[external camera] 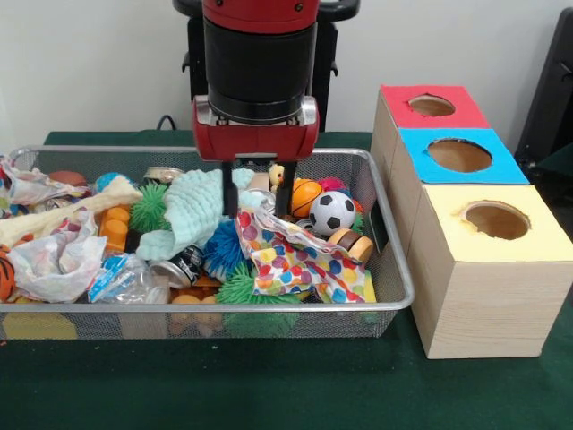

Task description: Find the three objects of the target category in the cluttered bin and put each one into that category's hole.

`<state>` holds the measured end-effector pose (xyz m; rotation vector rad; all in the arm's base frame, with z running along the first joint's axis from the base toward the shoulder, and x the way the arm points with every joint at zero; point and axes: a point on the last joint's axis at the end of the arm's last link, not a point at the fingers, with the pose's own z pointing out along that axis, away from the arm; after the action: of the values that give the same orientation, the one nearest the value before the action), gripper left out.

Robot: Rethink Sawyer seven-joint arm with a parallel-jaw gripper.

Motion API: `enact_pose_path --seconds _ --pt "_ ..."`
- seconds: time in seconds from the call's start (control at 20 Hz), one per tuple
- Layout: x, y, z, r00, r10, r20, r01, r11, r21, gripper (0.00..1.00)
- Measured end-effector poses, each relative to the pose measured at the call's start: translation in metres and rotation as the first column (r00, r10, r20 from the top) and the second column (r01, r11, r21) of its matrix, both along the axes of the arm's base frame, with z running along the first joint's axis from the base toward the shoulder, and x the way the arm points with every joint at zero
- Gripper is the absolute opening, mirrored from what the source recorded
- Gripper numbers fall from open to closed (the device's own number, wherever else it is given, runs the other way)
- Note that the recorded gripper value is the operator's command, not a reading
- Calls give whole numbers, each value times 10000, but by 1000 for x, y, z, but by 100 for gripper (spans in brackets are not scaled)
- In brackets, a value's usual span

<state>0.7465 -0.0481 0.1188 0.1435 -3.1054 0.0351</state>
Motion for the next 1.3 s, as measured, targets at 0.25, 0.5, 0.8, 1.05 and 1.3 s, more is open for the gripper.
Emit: enact_pose_path --seconds 0.25,0.5,0.8,1.05,1.3 --pt "1 -3 2 10000 -96 20 95 9999 61 0" --pt "2 -10 8 9997 -246 96 245 9996 102 0" --pt "4 -18 16 9991 -370 220 368 9993 83 0" --pt "5 -25 21 9983 -510 285 507 9986 121 0" --pt "7 -29 27 9977 -571 367 568 9983 110 0"
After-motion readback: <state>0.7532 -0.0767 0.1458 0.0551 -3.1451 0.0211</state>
